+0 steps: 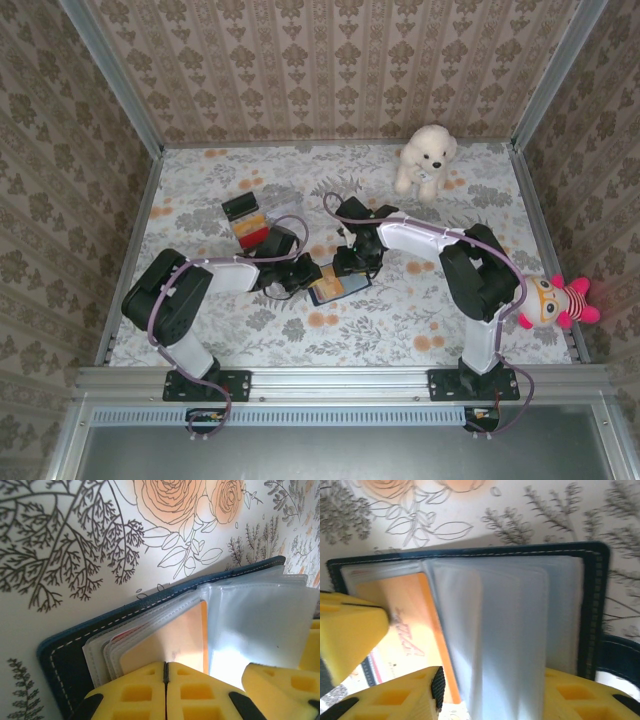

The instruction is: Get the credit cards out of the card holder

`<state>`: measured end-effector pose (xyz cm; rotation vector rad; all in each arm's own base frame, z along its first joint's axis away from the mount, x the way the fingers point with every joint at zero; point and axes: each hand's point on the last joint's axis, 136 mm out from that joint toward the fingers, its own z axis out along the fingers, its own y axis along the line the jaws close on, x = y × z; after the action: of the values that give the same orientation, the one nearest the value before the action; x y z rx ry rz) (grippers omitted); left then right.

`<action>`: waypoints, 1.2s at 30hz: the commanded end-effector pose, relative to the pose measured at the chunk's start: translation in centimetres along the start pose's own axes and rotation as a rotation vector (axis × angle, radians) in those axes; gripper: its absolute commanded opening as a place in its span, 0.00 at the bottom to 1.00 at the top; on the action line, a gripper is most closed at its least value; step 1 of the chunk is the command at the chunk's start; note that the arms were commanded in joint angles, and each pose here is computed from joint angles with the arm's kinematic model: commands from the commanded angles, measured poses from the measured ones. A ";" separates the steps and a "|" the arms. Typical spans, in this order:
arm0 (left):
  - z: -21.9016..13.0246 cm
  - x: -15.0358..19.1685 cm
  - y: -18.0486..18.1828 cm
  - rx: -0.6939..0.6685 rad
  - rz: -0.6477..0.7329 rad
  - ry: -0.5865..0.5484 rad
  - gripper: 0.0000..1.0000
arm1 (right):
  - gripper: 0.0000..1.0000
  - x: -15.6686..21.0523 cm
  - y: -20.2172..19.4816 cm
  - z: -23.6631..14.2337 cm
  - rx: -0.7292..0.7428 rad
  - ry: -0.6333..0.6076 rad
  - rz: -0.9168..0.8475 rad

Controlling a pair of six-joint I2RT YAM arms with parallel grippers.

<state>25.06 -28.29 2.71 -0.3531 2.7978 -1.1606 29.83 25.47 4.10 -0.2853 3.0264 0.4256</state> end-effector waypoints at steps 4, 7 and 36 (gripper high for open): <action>0.4 0.9 2.3 -0.104 0.002 0.039 0.08 | 0.45 -0.8 -0.7 -3.9 0.072 -0.085 0.007; 0.2 0.5 0.3 -0.059 0.042 0.039 0.10 | 0.43 -1.5 -1.0 -5.5 0.089 -0.148 0.019; -0.5 1.5 -0.1 -0.124 0.035 0.032 0.08 | 0.23 -0.6 3.5 0.5 -0.349 0.023 -0.013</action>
<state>23.06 -28.19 3.08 -0.3201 2.8910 -1.0417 29.85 28.84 5.03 -0.3416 2.9548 0.8779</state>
